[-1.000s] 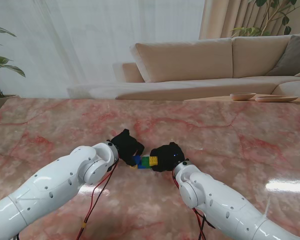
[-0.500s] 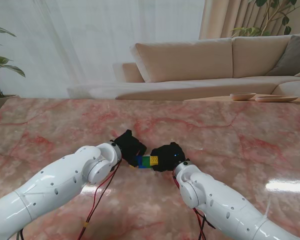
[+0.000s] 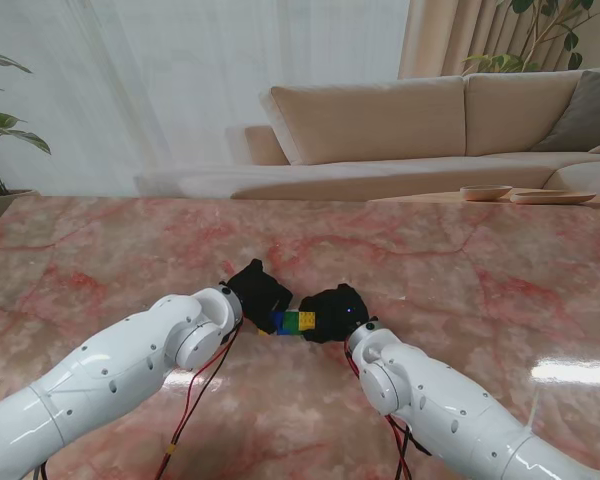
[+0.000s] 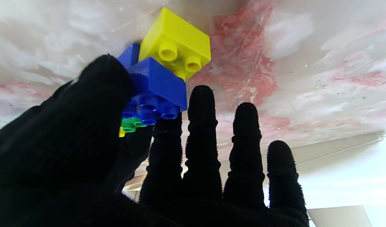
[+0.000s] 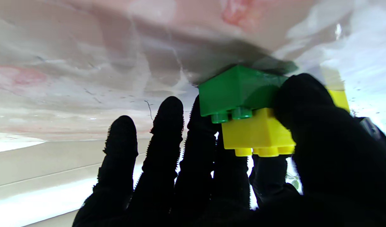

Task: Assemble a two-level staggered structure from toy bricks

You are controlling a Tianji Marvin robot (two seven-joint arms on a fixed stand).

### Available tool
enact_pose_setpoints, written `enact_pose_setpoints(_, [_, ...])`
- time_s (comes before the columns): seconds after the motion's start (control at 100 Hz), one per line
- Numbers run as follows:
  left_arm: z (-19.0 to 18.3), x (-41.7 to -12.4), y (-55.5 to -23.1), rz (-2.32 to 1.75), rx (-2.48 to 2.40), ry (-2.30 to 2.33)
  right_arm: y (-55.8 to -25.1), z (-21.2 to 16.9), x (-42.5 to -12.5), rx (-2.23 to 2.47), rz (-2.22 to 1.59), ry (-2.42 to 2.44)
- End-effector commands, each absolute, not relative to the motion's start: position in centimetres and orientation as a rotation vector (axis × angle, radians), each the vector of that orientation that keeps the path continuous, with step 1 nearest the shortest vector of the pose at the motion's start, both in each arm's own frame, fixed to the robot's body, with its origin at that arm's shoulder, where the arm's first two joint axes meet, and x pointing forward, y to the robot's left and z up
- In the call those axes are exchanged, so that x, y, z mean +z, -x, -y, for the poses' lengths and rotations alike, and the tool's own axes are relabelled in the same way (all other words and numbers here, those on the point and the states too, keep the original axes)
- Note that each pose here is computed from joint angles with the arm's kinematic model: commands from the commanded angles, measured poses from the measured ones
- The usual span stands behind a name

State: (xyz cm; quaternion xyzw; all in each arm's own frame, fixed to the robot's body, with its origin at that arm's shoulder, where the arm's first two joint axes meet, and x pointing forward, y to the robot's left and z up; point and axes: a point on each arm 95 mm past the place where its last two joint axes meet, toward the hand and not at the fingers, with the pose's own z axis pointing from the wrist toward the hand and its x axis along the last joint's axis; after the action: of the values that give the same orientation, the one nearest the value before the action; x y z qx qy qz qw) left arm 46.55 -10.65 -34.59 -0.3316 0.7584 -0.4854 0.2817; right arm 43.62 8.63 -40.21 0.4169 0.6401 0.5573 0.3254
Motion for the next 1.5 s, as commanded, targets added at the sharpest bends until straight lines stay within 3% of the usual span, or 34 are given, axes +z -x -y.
enact_pose_setpoints(0.0, [10.84,-34.68,-46.37,-2.028,-1.302,0.891,-43.16,-8.42,-41.59,1.433,-1.721,-1.126])
enact_pose_setpoints(1.49, [9.98,-34.57,-46.21,-2.046,-1.301,0.87,-43.59,-8.68,-41.63,1.474,-1.741,-1.115])
